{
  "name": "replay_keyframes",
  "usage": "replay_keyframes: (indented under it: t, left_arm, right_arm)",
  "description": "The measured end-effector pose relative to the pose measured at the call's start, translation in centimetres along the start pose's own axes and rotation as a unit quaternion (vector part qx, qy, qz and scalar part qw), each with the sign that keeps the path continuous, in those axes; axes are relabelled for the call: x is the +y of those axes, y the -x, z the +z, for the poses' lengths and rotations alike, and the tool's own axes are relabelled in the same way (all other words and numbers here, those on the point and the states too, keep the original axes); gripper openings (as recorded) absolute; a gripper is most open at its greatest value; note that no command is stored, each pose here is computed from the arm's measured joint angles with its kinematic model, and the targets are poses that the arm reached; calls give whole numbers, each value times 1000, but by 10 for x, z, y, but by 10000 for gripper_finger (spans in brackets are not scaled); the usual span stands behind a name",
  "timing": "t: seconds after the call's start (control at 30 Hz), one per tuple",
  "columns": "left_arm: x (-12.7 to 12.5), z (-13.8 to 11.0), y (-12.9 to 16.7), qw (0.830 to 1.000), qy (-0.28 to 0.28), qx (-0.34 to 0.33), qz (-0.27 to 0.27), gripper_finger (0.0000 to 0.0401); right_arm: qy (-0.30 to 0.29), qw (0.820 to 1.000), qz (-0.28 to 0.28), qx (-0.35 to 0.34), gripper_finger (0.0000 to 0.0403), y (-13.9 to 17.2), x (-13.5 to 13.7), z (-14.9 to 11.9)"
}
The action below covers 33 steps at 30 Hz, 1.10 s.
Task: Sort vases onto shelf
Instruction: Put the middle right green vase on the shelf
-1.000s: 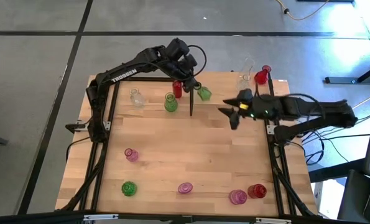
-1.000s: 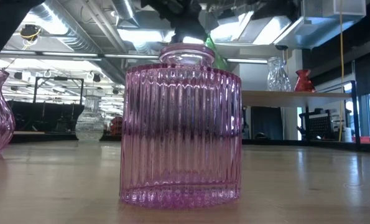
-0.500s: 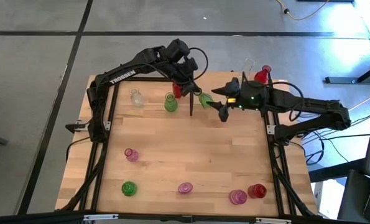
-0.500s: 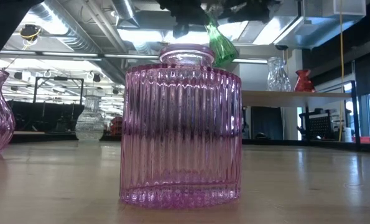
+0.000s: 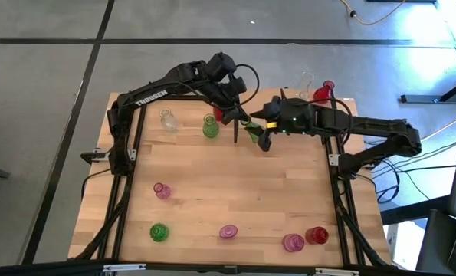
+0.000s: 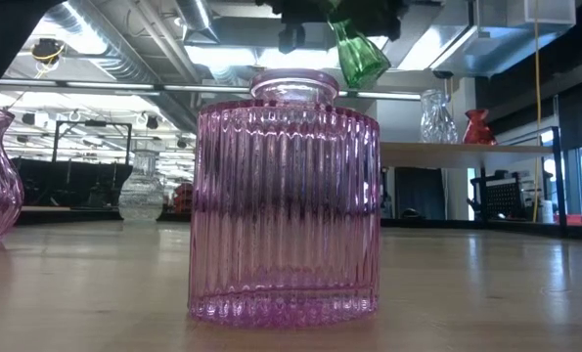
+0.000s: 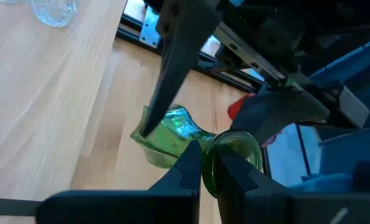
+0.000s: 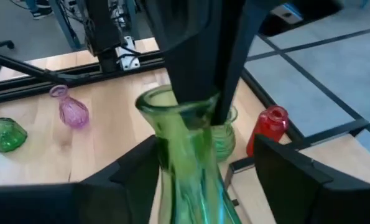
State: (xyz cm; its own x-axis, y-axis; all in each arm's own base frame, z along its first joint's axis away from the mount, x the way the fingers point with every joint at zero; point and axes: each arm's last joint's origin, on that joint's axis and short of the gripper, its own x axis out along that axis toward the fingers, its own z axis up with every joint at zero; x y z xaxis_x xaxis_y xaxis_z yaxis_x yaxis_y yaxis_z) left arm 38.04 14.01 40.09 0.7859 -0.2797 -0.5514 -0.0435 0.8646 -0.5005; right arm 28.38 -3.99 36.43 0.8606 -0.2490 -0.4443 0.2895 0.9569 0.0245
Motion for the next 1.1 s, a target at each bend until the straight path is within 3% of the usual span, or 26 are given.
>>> replay_keyframes:
  t: [0.13, 0.37, 0.67, 0.87, 0.93, 1.1]
  left_arm:
    - [-3, -1, -2, 1000, -1, 1, 3, 14]
    - [-2, -1, -2, 1000, 13, 3, 6, 14]
    - [0, 4, -1, 999, -4, -24, 29, 71]
    - [3, 8, 1, 998, -5, -44, 37, 78]
    - [3, 10, 8, 996, 7, -60, 61, 78]
    - [-4, 21, 34, 983, -23, -136, 122, 79]
  right_arm:
    - [1, 1000, 11, 2, 185, 0, 1, 1]
    - [5, 999, 36, 6, 63, 1, 2, 0]
    - [-21, 999, 33, 3, 60, 1, 1, 1]
    - [-37, 999, 10, -4, 60, 1, 0, 2]
    - [-45, 999, -7, -10, 60, 2, -1, 3]
    - [-68, 997, -17, -17, 60, 2, 0, 4]
